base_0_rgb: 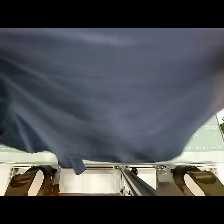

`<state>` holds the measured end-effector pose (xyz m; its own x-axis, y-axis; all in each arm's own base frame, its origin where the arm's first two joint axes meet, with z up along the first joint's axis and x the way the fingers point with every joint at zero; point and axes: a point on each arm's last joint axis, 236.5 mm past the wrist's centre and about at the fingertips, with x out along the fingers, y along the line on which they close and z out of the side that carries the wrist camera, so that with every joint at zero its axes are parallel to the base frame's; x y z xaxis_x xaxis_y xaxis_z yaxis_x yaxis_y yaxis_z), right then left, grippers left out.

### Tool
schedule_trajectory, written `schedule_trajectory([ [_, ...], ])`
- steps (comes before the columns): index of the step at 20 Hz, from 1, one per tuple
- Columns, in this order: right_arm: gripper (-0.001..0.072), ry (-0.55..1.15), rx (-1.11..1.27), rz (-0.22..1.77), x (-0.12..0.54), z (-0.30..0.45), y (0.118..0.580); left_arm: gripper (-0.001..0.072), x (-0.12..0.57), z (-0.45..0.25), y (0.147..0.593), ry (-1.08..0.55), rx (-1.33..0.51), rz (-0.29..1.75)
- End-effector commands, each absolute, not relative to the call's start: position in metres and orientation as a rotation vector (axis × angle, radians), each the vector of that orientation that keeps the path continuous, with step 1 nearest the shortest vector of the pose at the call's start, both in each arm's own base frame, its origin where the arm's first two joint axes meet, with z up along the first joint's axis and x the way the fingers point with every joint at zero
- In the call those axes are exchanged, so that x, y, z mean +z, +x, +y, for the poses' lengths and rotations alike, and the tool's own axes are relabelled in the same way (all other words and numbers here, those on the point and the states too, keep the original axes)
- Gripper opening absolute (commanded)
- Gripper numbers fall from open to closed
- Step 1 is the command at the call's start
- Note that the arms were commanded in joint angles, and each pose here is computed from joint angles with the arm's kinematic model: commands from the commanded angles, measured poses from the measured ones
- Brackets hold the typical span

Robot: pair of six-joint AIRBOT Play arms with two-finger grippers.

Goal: Fold the shirts.

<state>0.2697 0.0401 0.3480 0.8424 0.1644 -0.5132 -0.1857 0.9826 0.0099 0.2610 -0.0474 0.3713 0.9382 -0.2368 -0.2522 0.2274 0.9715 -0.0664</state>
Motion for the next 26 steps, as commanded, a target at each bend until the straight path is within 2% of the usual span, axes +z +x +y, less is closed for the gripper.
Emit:
schedule_trajectory([
  [1,0.0023,0.008,0.169,0.73,0.257,0.04,0.323,0.0015,0.271,-0.048,0.307,-0.168,-0.271,0.512],
  [4,0.0023,0.073,0.195,0.85,0.191,0.051,0.387,0.0015,0.207,-0.043,0.356,-0.277,-0.257,0.601],
  [8,0.0023,0.253,0.22,0.881,0.114,0.075,0.479,0.0016,0.15,-0.037,0.428,-0.338,-0.201,0.632],
  [11,0.0023,0.408,0.252,0.921,0.071,0.095,0.53,0.0016,0.113,-0.043,0.469,-0.429,-0.175,0.639],
  [13,0.0028,0.469,0.273,0.957,0.057,0.106,0.553,0.0019,0.099,-0.044,0.489,-0.557,-0.151,0.624],
  [14,0.0252,0.499,0.289,0.97,0.056,0.109,0.56,0.0156,0.096,-0.041,0.496,-0.598,-0.143,0.622],
  [15,0.0614,0.532,0.309,0.991,0.057,0.112,0.562,0.0509,0.097,-0.038,0.5,-0.603,-0.142,0.624],
  [16,0.0621,0.543,0.322,1.009,0.062,0.108,0.56,0.07,0.1,-0.034,0.499,-0.606,-0.152,0.641],
  [19,0.0617,0.522,0.335,1.139,0.072,0.067,0.525,0.07,0.099,-0.01,0.471,-0.613,-0.192,0.782],
  [23,0.0616,0.352,0.182,1.509,0.041,-0.018,0.42,0.07,0.047,0.03,0.388,-0.643,-0.159,1.11],
  [26,0.0616,0.456,0.081,1.43,0.023,-0.032,0.388,0.07,0.002,0.038,0.323,-0.731,-0.073,1.226],
])
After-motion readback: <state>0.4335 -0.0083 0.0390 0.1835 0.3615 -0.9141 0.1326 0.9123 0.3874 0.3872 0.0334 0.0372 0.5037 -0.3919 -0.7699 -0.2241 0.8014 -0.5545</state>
